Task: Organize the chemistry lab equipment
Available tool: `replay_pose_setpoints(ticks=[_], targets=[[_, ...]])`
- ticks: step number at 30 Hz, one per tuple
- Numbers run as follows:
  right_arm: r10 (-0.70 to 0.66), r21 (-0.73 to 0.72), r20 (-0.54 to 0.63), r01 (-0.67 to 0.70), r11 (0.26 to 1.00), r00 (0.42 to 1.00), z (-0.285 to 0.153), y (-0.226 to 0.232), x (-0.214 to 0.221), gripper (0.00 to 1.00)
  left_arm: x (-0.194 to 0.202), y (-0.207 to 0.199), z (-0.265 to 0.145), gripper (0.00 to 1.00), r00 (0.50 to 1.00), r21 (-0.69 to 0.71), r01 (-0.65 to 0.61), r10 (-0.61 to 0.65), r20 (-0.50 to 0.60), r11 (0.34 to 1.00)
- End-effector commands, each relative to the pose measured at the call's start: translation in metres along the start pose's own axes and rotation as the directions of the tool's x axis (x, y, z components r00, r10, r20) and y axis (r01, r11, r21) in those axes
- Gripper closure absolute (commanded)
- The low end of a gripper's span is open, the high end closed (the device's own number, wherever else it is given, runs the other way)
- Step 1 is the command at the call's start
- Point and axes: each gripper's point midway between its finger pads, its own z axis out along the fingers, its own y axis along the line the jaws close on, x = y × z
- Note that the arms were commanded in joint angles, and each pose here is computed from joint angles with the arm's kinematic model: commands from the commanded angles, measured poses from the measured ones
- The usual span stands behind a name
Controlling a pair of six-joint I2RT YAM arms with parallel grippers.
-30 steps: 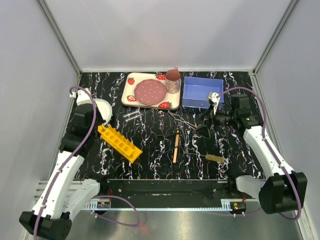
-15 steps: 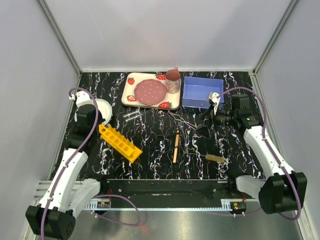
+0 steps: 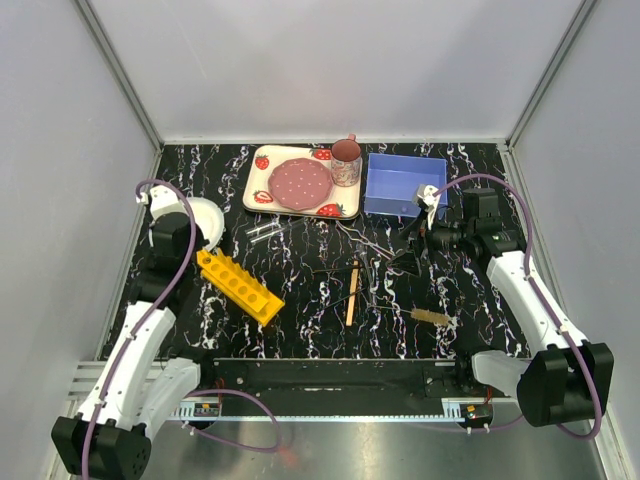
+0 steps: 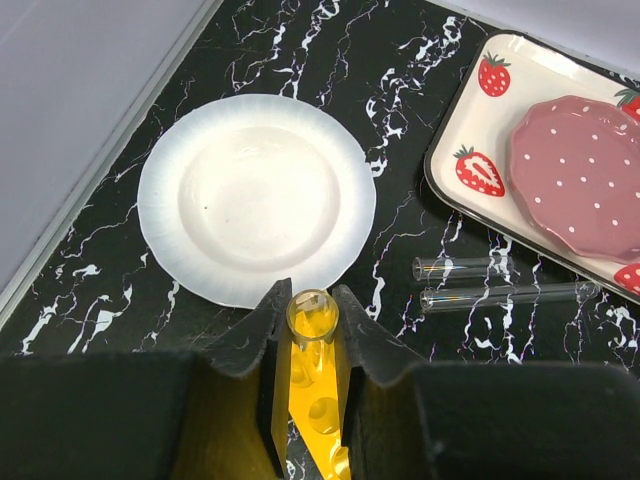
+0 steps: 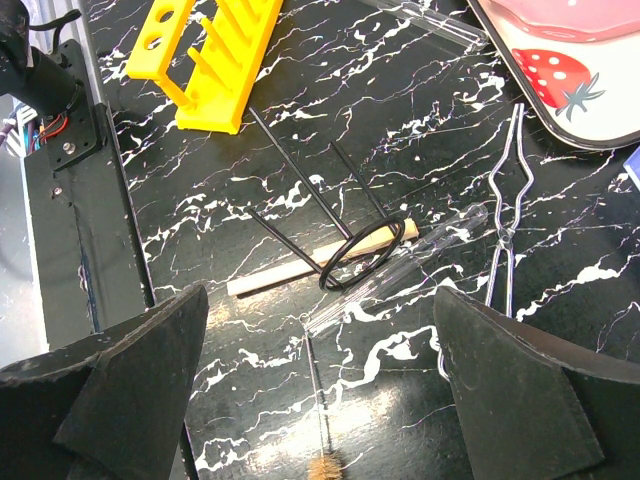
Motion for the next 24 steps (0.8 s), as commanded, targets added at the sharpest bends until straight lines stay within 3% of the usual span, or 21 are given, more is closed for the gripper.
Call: replay_pose_setpoints(ticks=[1,24], targets=[[-0.031,0.008,0.012,0.031,0.999,0.999,-0.001,-0.003,-0.004,0.00,-0.009,0.005,0.000,0.82,0.999,-0.026,0.005,-0.004,0.040,1.000],[-0.032,0.002,0.015,0.032,0.999,0.999,-0.002,-0.003,-0.005,0.00,0.029,0.010,0.018,0.83,1.000,-0.059,-0.007,0.006,-0.020,0.998]])
